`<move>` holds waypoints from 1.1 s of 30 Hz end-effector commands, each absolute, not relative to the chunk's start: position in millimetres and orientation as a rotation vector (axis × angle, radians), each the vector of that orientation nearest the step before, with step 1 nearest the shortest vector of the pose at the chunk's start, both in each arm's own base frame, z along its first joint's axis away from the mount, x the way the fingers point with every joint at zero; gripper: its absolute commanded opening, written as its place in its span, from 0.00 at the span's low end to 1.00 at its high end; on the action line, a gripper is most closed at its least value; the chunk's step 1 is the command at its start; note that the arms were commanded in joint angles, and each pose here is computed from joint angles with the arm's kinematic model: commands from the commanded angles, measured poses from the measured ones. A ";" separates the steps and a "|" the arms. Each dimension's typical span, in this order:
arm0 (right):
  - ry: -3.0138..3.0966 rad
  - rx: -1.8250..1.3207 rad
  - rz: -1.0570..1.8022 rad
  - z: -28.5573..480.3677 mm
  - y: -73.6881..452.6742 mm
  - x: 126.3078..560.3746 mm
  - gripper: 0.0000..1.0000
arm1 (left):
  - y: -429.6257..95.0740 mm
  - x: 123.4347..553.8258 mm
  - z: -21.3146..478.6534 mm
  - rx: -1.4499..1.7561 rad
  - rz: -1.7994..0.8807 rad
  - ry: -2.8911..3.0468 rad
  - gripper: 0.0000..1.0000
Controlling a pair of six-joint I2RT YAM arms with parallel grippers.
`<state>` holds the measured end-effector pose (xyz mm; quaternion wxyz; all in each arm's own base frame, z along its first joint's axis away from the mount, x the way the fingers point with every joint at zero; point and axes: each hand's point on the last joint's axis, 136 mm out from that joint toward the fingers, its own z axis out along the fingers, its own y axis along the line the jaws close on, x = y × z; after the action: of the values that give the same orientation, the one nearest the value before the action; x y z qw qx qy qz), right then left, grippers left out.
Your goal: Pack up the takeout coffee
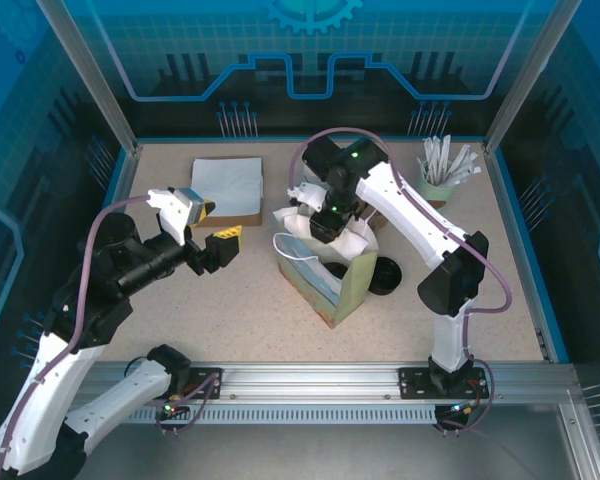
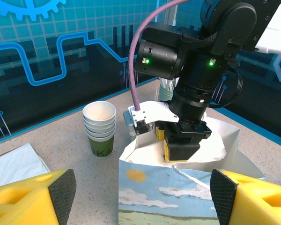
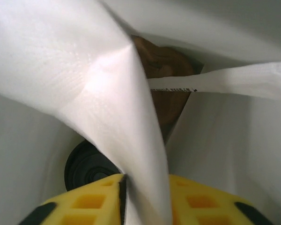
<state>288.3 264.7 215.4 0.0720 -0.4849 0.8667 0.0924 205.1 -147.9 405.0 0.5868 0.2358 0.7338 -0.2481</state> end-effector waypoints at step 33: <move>2.182 -0.135 -0.030 280.8 22.0 268.9 1.00 | -27.0 281.6 270.8 -0.425 -0.238 1.980 0.99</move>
<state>254.0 38.5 280.7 0.4162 -0.1094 0.9027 0.0002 281.5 -46.1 287.3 0.5322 -0.1167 0.8307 -0.1140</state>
